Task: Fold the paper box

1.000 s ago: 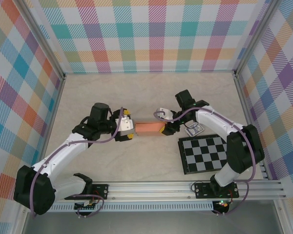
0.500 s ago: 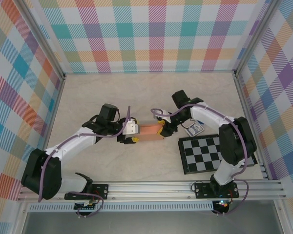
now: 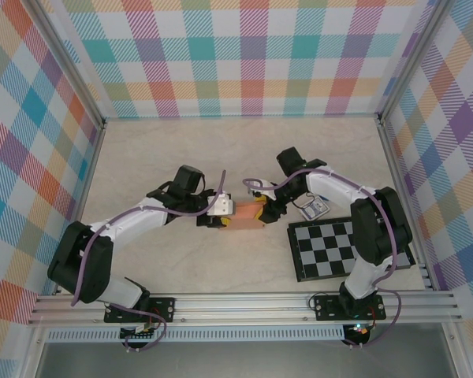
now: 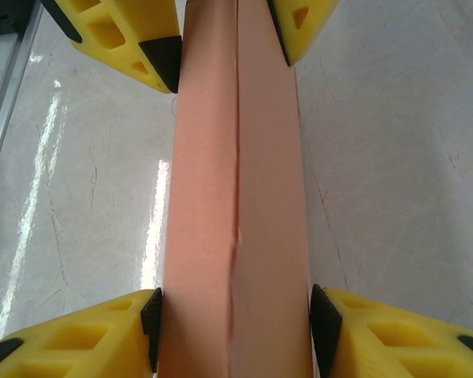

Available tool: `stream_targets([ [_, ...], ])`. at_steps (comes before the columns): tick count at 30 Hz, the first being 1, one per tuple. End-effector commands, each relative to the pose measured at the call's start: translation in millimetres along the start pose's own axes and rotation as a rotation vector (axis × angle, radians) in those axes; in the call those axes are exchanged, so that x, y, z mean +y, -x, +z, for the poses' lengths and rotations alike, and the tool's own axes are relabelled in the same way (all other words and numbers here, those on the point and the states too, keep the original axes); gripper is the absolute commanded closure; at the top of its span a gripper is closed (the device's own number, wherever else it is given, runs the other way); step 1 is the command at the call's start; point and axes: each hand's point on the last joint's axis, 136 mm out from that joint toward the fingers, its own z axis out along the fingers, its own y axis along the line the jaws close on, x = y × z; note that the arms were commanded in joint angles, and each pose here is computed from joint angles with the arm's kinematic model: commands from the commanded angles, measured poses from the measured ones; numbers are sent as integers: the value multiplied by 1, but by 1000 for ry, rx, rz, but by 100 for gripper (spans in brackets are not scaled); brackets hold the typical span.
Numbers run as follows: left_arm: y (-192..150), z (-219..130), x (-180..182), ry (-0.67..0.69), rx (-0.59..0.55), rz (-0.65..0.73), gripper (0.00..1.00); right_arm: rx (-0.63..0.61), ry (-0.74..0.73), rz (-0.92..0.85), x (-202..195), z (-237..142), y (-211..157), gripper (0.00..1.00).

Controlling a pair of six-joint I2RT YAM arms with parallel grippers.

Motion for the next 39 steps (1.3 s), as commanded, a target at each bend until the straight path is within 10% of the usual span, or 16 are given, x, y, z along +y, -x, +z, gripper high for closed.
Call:
stream_targets([
  [1, 7, 4, 3, -22, -16, 18, 53, -21, -12, -36, -1, -1, 0, 43],
  [8, 8, 10, 5, -55, -9, 4, 57, -87, -46, 31, -1, -19, 11, 26],
  [11, 8, 11, 4, -59, -9, -2, 57, -102, -93, 24, 5, -31, 16, 0],
  [19, 4, 15, 1, -91, 5, -39, 52, -192, -390, 223, -7, -76, 30, 0],
  [22, 5, 16, 1, -102, 1, -53, 52, -293, -528, 441, -19, -107, 44, 0],
  [26, 7, 16, 2, -105, -6, -57, 52, -323, -824, 1158, -37, -156, -2, 0],
  [31, 8, 14, 2, -109, -3, -64, 51, -452, -621, 1521, -19, -152, -6, 15],
  [39, 10, 12, 1, -109, -4, -65, 50, -280, -124, 1905, -13, -89, 4, 32],
])
